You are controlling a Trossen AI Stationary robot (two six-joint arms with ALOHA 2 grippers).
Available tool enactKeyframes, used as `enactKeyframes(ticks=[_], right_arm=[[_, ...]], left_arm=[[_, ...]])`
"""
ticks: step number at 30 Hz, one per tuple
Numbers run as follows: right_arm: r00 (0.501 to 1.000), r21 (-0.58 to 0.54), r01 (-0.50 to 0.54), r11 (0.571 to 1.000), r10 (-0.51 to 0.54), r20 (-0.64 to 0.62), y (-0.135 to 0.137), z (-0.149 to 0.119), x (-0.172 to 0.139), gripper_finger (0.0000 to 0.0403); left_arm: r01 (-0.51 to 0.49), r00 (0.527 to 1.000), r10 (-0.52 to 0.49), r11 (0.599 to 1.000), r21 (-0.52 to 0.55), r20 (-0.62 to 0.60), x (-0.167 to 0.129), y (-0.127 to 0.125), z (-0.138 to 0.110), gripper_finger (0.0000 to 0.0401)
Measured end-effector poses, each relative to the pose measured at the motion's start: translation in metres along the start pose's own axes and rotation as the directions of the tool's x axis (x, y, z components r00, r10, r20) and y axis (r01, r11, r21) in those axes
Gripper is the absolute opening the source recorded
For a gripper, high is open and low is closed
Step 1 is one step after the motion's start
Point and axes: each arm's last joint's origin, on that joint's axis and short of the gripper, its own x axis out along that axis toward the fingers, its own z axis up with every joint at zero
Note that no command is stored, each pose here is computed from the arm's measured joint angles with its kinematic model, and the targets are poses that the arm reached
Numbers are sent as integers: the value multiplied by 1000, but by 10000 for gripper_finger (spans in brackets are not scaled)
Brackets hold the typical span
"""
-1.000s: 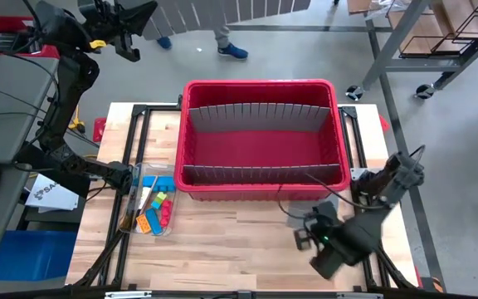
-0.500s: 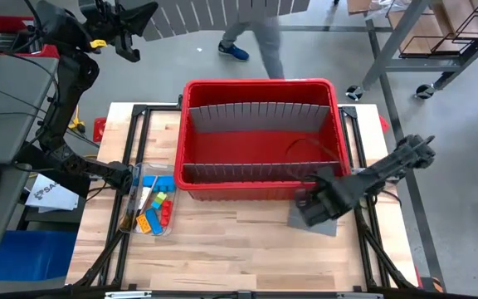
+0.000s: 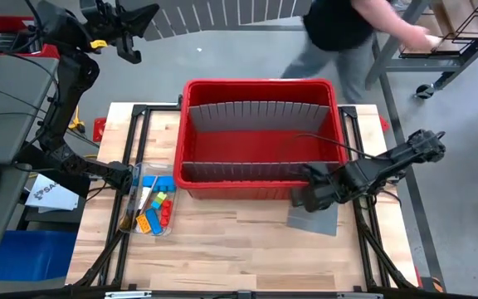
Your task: Sort Items/Unsort Items
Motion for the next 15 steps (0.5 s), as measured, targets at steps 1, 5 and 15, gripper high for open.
enactKeyframes(ticks=[1, 5, 15], right_arm=[[996, -17, -91, 996, 91, 11, 8, -1, -1, 0], [919, -112, -386, 916, 392, 40, 41, 11, -5, 0], [645, -350, -641, 683, 727, 236, 103, 107, 35, 0]], left_arm=[[-1, 1000, 1, 1000, 0, -1, 0, 0, 0, 0], [-4, 1000, 4, 1000, 1, 1, 0, 0, 0, 0], [-3, 999, 2, 1000, 29, 32, 0, -1, 4, 1]])
